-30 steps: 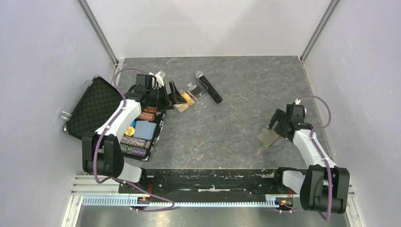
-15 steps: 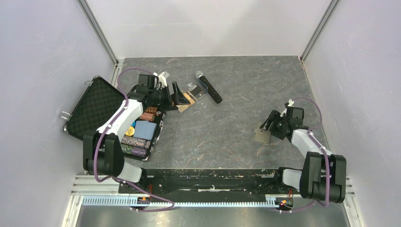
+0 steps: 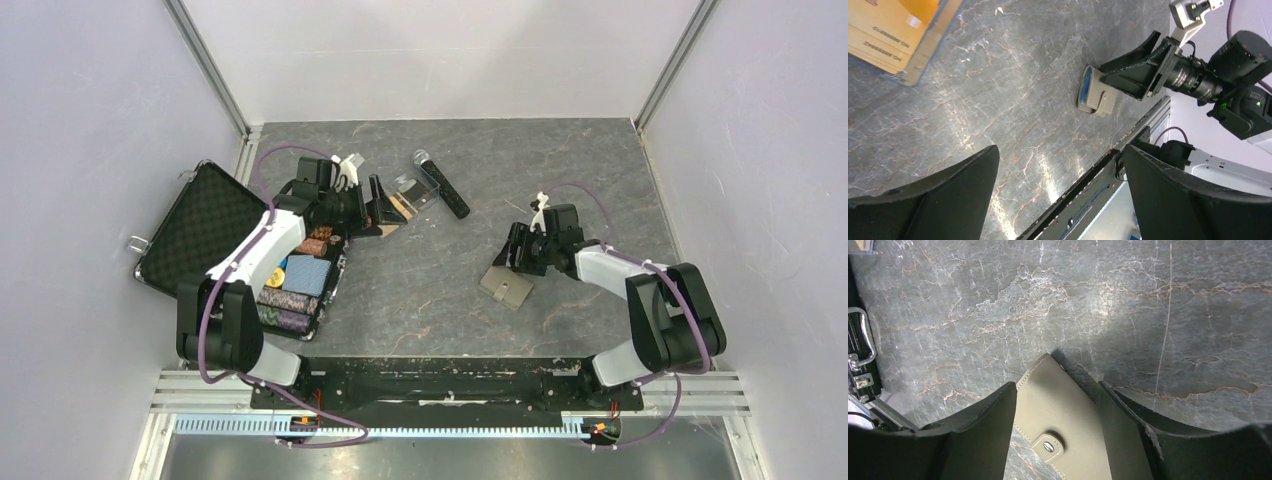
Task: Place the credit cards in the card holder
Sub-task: Move the card holder to the center of the board, then open the card holder at the center of the board.
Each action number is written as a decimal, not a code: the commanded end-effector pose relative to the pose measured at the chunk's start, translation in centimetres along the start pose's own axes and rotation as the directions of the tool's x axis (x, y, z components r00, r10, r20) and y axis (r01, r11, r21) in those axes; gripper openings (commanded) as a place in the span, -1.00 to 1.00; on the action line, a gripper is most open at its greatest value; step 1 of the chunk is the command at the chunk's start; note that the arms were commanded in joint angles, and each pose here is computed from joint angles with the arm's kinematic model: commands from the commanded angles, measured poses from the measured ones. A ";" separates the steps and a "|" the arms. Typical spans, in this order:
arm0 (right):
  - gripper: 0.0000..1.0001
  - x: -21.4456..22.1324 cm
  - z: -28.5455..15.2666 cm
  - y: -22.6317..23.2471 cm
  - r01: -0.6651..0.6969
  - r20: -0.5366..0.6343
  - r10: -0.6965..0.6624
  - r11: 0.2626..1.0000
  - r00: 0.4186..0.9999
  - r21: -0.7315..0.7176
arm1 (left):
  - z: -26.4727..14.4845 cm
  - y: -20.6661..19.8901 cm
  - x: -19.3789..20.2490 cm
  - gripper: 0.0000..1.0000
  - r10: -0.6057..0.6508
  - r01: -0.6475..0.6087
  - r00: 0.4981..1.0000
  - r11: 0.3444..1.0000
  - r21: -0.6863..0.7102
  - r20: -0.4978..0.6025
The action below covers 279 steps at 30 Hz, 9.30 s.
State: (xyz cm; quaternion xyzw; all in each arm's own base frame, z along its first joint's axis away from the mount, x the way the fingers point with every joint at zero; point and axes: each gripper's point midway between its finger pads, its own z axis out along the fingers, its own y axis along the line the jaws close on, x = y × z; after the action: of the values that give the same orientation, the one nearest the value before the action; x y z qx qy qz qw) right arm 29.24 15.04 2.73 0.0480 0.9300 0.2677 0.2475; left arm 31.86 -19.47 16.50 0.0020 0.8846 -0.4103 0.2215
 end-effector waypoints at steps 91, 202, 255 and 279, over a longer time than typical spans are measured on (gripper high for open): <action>-1.00 1.9 0.4 11.3 -0.199 -0.136 0.145 0.763 0.980 -0.615 | 13.0 -1.0 9.2 0.13 0.020 -0.026 0.895 1.000 -0.008 -0.445; -0.71 -2.6 -1.0 18.1 0.045 -0.006 -0.055 0.868 0.998 -0.495 | 5.3 -1.4 0.5 -0.95 0.045 -0.047 0.994 0.999 -0.020 -0.100; 0.72 -2.4 -5.1 25.5 0.724 0.333 -0.646 0.566 0.687 -0.395 | -4.2 -12.3 0.7 -0.95 0.418 -0.357 0.893 0.883 0.304 -0.167; -1.00 -7.7 -6.5 23.5 0.528 0.381 -0.386 0.741 0.840 -0.415 | -5.6 -11.5 -2.7 0.59 0.310 -0.326 0.941 0.938 0.116 0.135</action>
State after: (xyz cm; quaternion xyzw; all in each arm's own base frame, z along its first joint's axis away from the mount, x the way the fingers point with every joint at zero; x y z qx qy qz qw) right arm 31.30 30.62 18.85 -0.2461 0.8076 0.3607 0.3965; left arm 29.59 -20.89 27.22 0.1594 0.8622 -0.3625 0.3159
